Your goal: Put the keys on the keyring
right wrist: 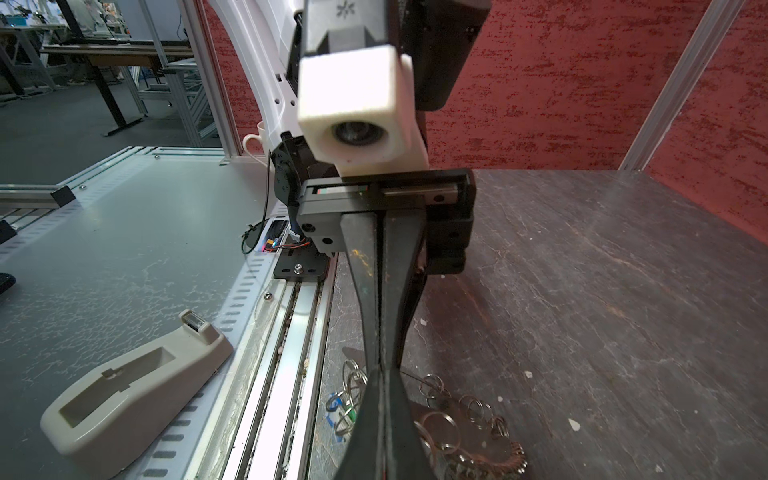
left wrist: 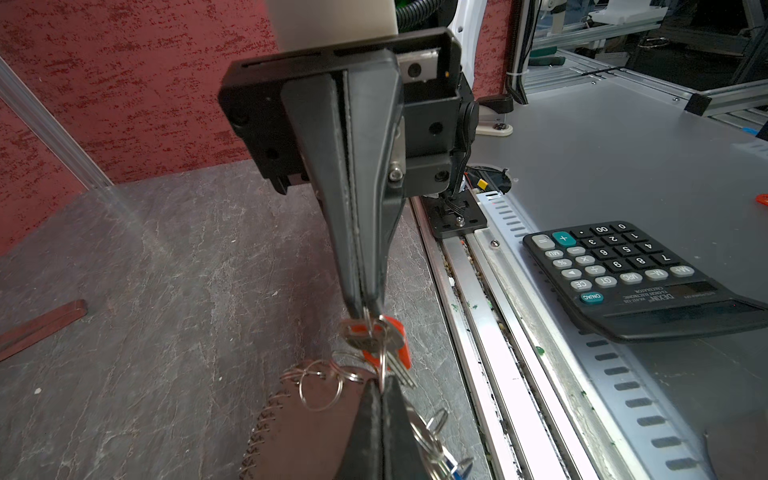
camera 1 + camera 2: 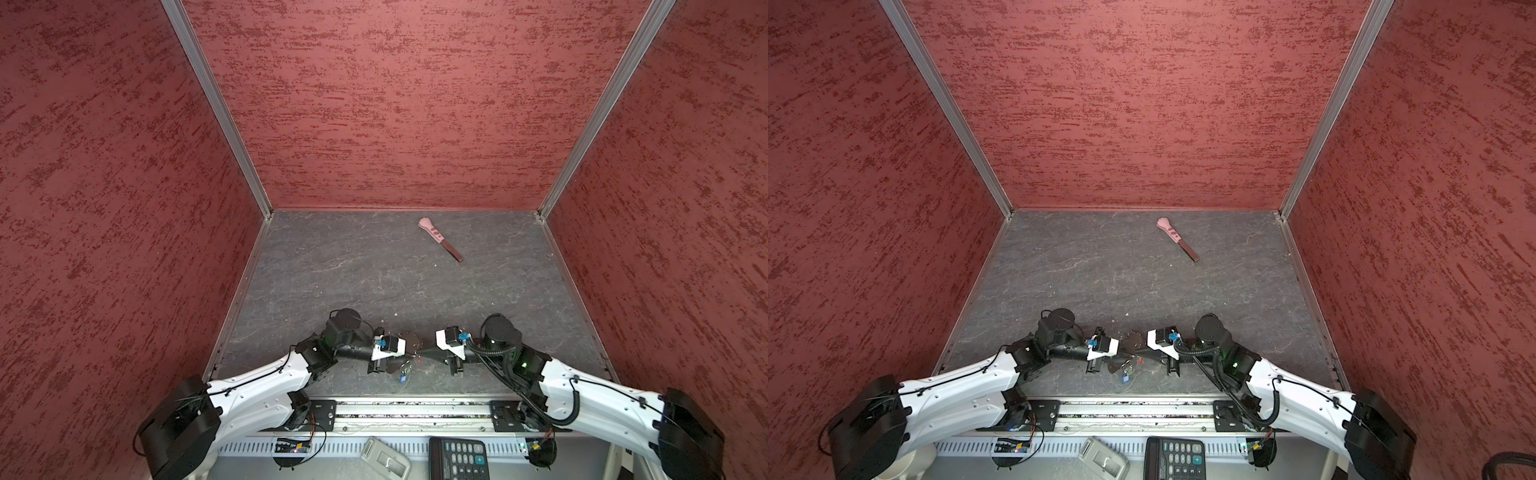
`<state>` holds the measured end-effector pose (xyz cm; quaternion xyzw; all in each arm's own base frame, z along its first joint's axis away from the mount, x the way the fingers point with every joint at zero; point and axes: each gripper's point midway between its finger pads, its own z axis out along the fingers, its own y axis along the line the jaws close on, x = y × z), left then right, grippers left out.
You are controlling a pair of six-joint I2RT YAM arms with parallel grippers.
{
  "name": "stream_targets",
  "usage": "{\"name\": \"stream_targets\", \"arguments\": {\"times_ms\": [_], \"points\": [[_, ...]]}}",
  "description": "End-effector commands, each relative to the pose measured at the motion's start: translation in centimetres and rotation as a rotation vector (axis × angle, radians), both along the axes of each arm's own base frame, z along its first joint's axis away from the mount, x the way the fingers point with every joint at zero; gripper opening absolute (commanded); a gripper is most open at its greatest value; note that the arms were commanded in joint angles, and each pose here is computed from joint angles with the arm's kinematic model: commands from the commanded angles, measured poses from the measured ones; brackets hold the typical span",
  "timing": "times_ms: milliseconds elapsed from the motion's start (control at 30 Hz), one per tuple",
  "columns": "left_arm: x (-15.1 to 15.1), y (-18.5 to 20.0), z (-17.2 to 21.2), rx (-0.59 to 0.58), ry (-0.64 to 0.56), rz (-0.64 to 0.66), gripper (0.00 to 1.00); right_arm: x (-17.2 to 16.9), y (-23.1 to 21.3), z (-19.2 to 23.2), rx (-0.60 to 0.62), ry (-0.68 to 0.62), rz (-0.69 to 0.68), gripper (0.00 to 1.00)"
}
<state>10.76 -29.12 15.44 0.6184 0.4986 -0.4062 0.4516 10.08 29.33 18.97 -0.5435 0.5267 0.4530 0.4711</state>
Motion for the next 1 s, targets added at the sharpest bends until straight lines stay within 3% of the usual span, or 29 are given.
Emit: {"name": "stream_targets", "arguments": {"times_ms": [0, 967], "points": [[0.0, -0.31, 1.13, -0.026, -0.018, -0.021, 0.0, -0.55, 0.18, 2.35, 0.062, -0.041, 0.039, 0.0], [-0.7, -0.27, 1.23, -0.04, -0.018, -0.063, 0.0, -1.07, 0.52, 1.83, 0.051, -0.019, 0.086, 0.0]]}}
